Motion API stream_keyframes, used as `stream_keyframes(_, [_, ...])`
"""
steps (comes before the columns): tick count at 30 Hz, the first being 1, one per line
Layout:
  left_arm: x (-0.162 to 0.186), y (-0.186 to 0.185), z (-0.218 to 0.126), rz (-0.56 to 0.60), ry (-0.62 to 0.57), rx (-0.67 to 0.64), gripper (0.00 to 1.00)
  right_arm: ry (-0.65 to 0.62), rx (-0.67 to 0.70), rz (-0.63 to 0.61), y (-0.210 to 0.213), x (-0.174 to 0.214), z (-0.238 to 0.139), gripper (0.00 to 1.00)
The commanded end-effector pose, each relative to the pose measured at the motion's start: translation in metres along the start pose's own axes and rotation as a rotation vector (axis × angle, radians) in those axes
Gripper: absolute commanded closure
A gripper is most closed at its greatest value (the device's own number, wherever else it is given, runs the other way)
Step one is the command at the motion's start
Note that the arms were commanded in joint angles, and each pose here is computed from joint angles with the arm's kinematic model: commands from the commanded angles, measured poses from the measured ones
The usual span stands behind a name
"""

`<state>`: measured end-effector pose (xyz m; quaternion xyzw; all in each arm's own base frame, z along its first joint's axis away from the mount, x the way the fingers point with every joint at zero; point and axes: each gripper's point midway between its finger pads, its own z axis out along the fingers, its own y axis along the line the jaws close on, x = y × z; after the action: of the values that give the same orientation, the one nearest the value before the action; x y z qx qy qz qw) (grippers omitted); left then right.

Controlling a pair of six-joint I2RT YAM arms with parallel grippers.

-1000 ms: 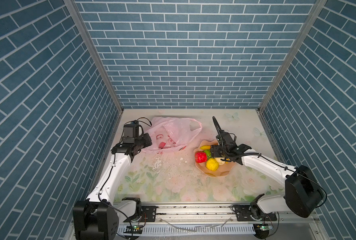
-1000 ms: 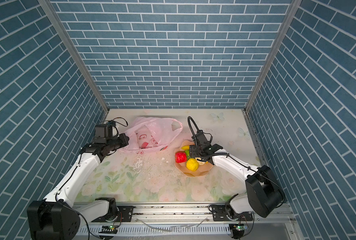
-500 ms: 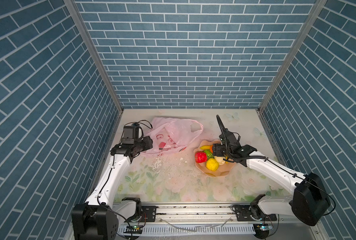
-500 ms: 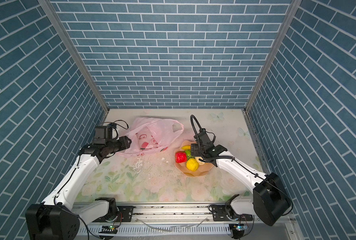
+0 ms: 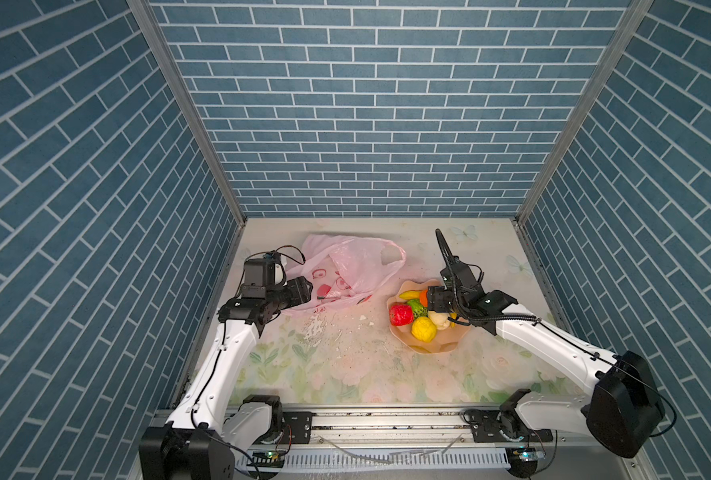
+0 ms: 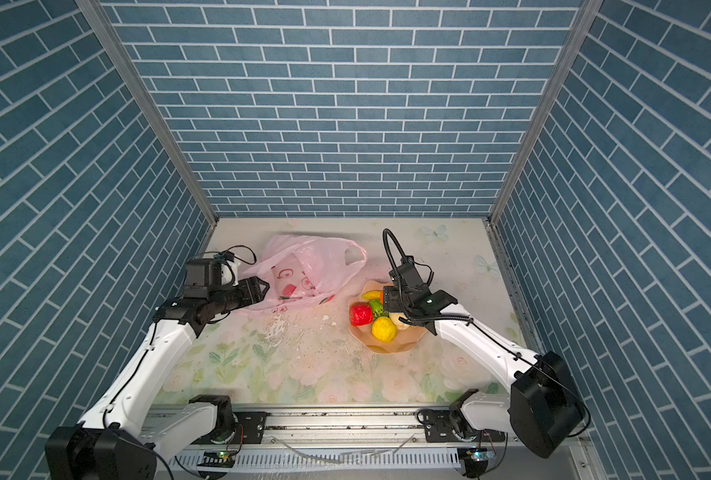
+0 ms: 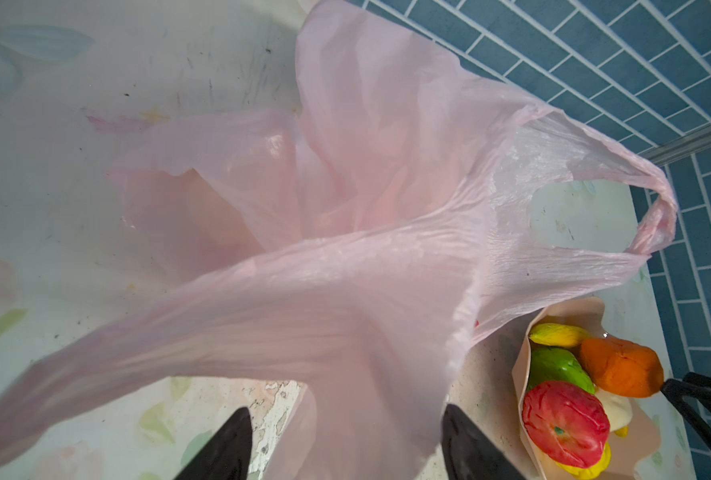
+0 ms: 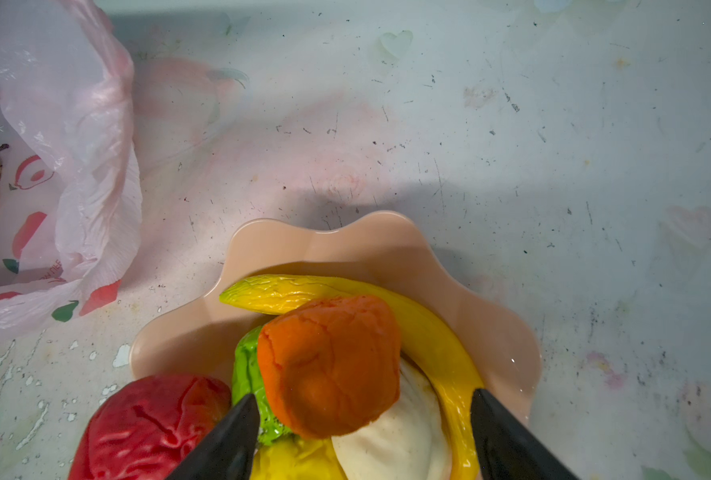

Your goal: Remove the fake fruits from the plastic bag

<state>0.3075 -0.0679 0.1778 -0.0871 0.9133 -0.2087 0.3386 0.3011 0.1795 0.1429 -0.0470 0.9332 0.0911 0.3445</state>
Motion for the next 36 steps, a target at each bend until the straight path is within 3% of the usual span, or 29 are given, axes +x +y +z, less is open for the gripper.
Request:
stream_keyframes(1, [0.006, -0.007, 0.011, 0.005, 0.023, 0.06, 0.23, -0.056, 0.001, -0.014, 0.002, -0.023, -0.011, 0.2])
stream_keyframes(5, [0.01, 0.0, 0.027, 0.001, 0.055, 0.041, 0.22, -0.063, -0.004, -0.01, 0.003, -0.026, -0.011, 0.2])
stream_keyframes(7, [0.008, 0.004, 0.035, -0.001, 0.057, 0.026, 0.26, -0.07, -0.007, -0.01, 0.004, -0.029, -0.013, 0.2])
stream_keyframes(13, [-0.017, 0.01, 0.049, 0.001, 0.027, -0.029, 0.68, -0.09, -0.025, -0.018, 0.009, -0.039, -0.016, 0.2])
stream_keyframes(17, [-0.038, 0.004, 0.048, 0.018, 0.009, -0.041, 0.84, -0.106, -0.055, -0.032, 0.017, -0.047, -0.018, 0.2])
stream_keyframes(25, [-0.075, -0.012, 0.041, 0.065, -0.001, -0.043, 0.88, -0.146, -0.133, -0.075, 0.04, -0.071, -0.02, 0.21])
stream_keyframes(36, [-0.098, -0.028, 0.041, 0.106, 0.066, -0.034, 0.89, -0.167, -0.231, -0.108, 0.069, -0.093, -0.011, 0.21])
